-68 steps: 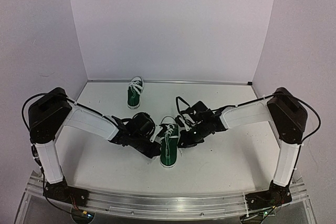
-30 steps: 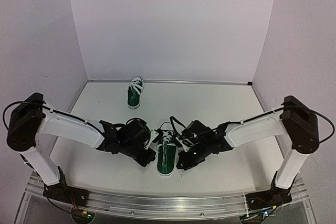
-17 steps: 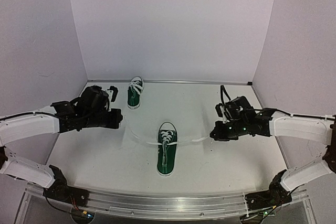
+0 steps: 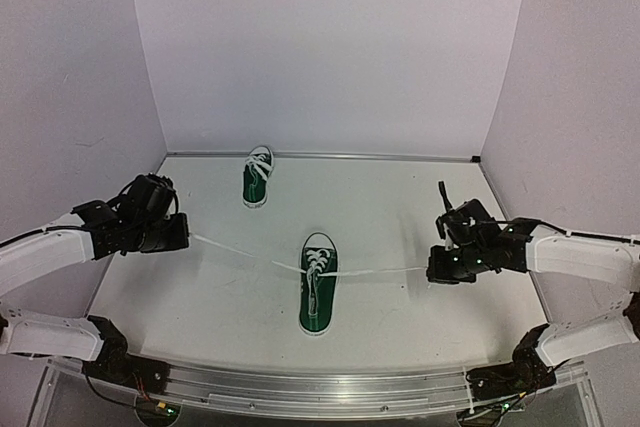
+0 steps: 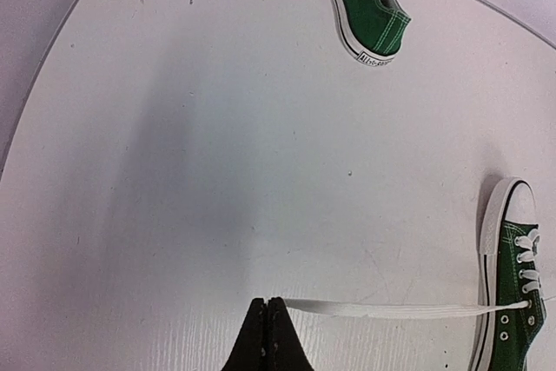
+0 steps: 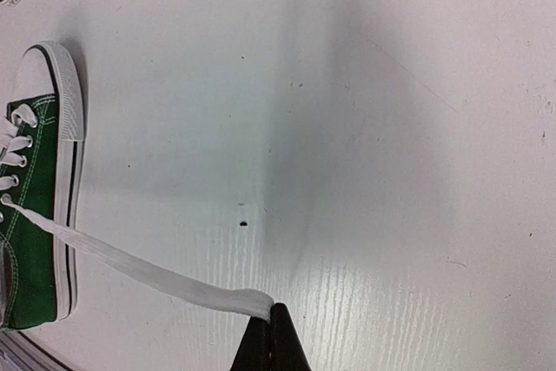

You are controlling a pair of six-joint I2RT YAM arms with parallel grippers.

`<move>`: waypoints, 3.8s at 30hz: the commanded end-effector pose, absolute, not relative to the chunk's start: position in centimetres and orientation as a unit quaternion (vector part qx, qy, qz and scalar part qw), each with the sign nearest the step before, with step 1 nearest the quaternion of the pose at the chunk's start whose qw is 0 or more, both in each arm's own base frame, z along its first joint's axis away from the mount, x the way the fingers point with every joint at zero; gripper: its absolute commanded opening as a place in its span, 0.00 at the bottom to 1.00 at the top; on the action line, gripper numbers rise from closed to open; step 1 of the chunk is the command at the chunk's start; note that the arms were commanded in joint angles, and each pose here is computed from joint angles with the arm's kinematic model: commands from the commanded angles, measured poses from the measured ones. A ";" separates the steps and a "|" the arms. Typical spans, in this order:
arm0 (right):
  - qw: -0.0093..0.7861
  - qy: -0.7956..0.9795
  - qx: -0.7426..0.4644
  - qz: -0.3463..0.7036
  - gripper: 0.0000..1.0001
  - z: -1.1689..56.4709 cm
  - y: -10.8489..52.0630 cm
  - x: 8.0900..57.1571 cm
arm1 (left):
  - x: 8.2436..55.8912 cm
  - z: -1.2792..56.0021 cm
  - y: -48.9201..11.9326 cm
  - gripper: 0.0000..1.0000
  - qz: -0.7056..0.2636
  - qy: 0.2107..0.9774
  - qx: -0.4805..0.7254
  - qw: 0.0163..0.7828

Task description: Tie the shoes

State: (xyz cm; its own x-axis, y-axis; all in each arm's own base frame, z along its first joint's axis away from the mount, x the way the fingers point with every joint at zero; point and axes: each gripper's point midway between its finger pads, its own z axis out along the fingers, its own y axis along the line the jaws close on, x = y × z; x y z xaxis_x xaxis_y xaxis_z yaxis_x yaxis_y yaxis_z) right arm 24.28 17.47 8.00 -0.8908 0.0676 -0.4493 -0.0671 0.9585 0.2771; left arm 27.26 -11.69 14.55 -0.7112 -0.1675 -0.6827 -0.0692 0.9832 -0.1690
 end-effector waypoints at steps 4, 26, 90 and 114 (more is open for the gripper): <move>0.242 0.960 -0.001 0.143 0.00 8.3 17.5 24.9 | 27.5 14.8 -13.0 0.00 -0.109 0.916 -0.034 0.385; 0.222 0.814 -0.194 0.500 0.00 20.4 51.5 32.4 | 17.8 20.2 -24.5 0.00 -0.396 0.798 0.220 0.397; 0.123 0.884 -0.400 0.210 0.01 8.6 42.6 28.4 | 21.1 19.4 -28.1 0.00 -0.323 0.831 0.187 0.413; 0.203 0.860 -0.358 0.303 0.00 12.4 42.7 27.2 | 29.7 16.4 -34.9 0.00 -0.407 0.827 -0.120 0.369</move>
